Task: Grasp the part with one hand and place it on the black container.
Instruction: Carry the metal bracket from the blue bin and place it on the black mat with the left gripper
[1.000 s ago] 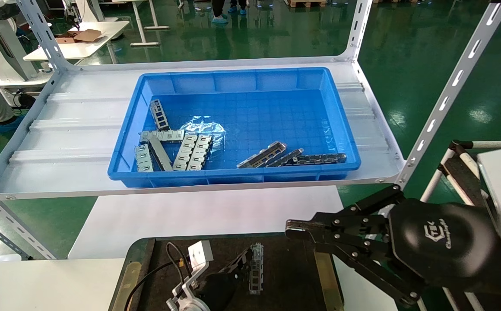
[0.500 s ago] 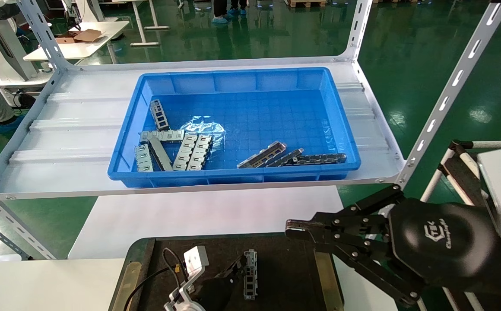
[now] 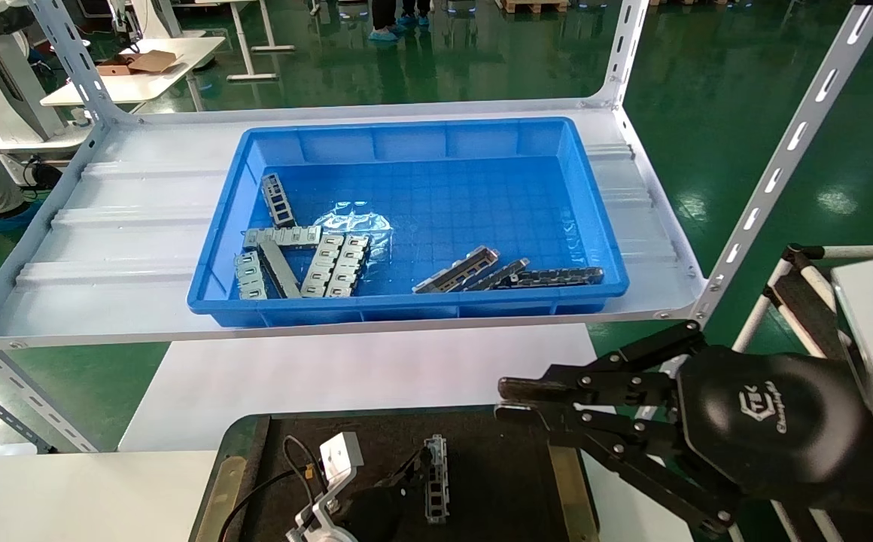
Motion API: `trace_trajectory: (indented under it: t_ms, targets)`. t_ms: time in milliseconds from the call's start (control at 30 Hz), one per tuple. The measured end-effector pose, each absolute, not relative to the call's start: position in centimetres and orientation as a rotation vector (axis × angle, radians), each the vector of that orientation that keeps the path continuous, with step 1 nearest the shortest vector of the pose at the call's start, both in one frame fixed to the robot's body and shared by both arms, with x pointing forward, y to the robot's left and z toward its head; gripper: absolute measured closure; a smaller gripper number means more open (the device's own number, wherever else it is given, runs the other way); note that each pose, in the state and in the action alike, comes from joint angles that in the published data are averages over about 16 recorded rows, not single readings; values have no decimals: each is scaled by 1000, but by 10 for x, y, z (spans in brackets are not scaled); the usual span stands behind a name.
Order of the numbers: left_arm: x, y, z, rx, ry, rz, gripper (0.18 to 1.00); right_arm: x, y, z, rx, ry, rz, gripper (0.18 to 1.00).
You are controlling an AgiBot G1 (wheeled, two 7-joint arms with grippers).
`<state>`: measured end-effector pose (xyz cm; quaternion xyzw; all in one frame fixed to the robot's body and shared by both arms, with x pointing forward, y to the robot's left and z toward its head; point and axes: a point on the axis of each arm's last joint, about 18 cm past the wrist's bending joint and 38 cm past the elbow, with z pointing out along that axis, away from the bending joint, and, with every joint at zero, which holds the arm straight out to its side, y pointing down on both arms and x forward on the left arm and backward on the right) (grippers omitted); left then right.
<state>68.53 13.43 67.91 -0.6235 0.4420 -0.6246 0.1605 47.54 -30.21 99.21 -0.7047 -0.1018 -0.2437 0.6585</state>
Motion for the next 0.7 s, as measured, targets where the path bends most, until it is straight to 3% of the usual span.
trace_trajectory:
  t_ms: [367,700]
  targets:
    - [681,134,691,-1712,1293,-1860,824,475,-302,992,-1596,-231,-552,849]
    - [668,148,701,-1463,1478,-1914,616,475,-302,992,-1596,-231,-552,657]
